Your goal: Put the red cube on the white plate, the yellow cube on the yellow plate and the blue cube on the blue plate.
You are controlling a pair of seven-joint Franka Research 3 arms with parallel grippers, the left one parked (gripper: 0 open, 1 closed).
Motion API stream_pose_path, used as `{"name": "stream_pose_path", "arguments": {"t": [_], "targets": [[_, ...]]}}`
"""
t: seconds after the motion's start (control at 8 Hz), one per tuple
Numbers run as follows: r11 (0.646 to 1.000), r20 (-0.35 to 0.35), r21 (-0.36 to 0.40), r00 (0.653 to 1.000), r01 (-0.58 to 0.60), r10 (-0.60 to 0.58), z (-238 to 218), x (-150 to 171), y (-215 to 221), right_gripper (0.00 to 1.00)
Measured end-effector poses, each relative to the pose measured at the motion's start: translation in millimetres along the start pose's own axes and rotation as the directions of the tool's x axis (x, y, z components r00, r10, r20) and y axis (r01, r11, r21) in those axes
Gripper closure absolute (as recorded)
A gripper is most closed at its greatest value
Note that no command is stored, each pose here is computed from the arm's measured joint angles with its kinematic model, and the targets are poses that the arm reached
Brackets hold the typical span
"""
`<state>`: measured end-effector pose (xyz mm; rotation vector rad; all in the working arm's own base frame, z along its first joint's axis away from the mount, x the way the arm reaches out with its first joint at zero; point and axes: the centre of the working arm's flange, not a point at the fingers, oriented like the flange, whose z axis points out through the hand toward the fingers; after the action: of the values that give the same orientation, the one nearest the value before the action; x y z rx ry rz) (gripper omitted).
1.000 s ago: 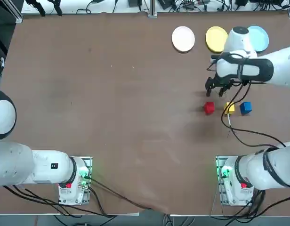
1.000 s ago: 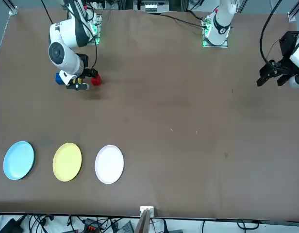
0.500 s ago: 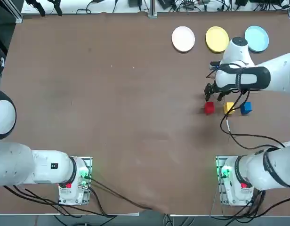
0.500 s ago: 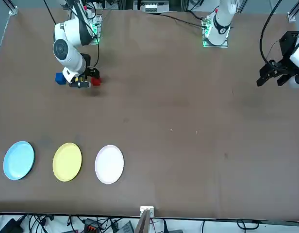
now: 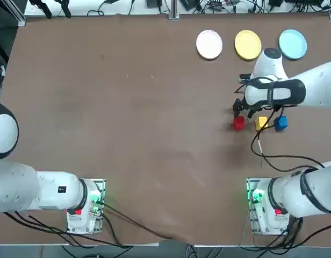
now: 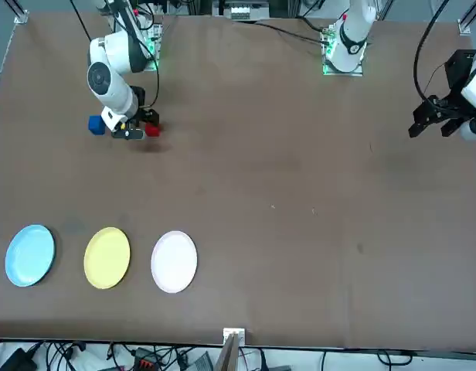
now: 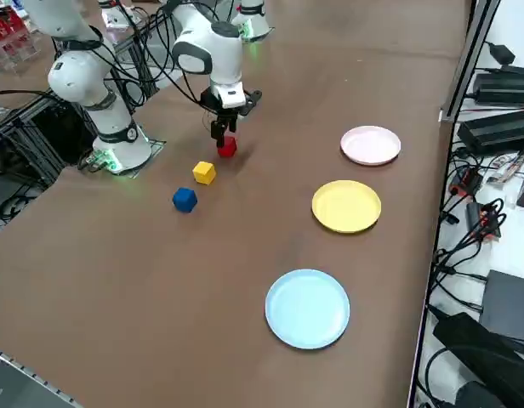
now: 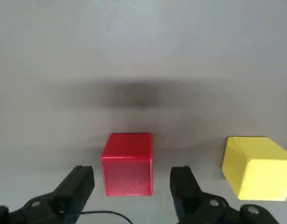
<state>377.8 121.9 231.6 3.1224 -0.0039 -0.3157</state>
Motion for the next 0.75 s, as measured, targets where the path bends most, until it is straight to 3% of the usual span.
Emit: {"name": "stream_pose_path", "arguments": {"t": [0.38, 0.75], "targets": [[1.000, 0.005, -0.008, 1.000, 0.014, -0.014, 12, -3, -5, 0.01], [1.000, -0.034, -0.013, 0.999, 0.026, -0.027, 43, -8, -6, 0.04]]}}
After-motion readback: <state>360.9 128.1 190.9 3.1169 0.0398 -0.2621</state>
